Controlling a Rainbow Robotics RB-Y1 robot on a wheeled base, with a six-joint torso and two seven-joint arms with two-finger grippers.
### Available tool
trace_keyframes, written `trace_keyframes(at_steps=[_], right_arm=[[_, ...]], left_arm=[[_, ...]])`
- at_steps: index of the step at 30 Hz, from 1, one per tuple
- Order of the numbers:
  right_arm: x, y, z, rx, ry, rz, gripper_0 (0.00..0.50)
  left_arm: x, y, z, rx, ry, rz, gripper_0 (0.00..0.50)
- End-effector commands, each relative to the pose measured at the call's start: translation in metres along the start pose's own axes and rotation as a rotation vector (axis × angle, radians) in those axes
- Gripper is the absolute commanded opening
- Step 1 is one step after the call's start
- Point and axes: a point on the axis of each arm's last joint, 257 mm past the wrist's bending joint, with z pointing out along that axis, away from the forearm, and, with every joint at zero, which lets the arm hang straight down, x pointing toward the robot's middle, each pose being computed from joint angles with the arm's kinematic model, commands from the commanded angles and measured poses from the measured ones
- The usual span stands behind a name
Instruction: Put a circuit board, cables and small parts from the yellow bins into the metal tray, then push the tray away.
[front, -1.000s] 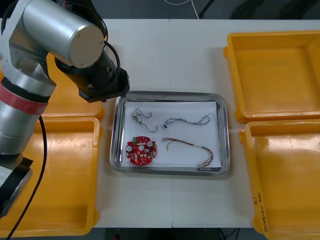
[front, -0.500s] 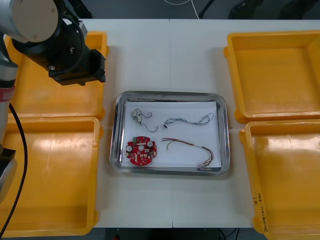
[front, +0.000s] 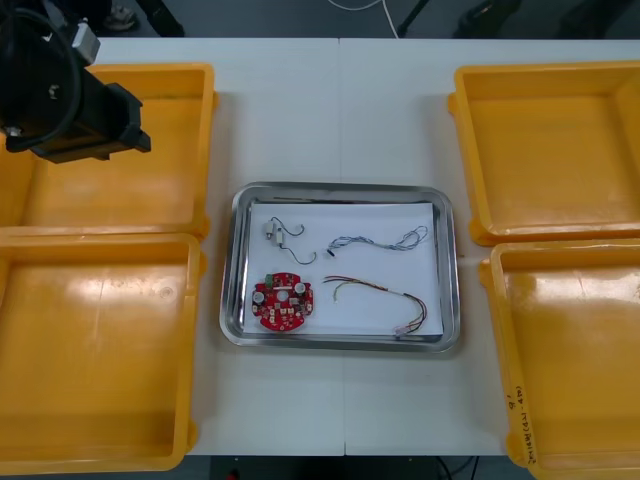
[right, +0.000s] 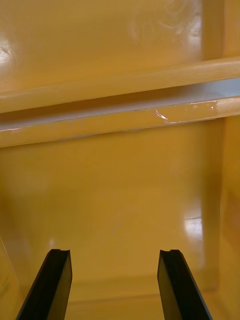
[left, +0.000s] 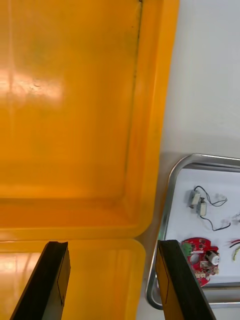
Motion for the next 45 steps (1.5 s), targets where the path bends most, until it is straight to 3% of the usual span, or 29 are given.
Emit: trace_keyframes(at_steps=[1,10,17,26,45], right_arm=[[-0.01,-0.011,-0.022,0.046,-0.037,0.002,0.5],[-0.009,0.004,-0.034,0.052,-0.036,-0.08,0.5],[-0.011,0.04,-0.037,0.039,-0.036,-0.211,0.5],[-0.017,0.101,-0.043,-0.017,-0.064,-0.406,0.5],[-0.011,0.236,-0.045,-0.138,-0.091,-0.789,0.5]], left_arm=[[0.004,0.037,-0.02,-0.04,-0.032,0.104,0.5],[0.033,0.076,-0.027,-0.068,-0.021,0.084,0.5],[0.058,0.104,-0.031,-0.096,-0.001,0.065,0.5],[0.088,0.127,-0.036,-0.118,0.034,0.069,0.5],[0.13,0.149,-0.047,-0.138,0.1,0.183,0.5]])
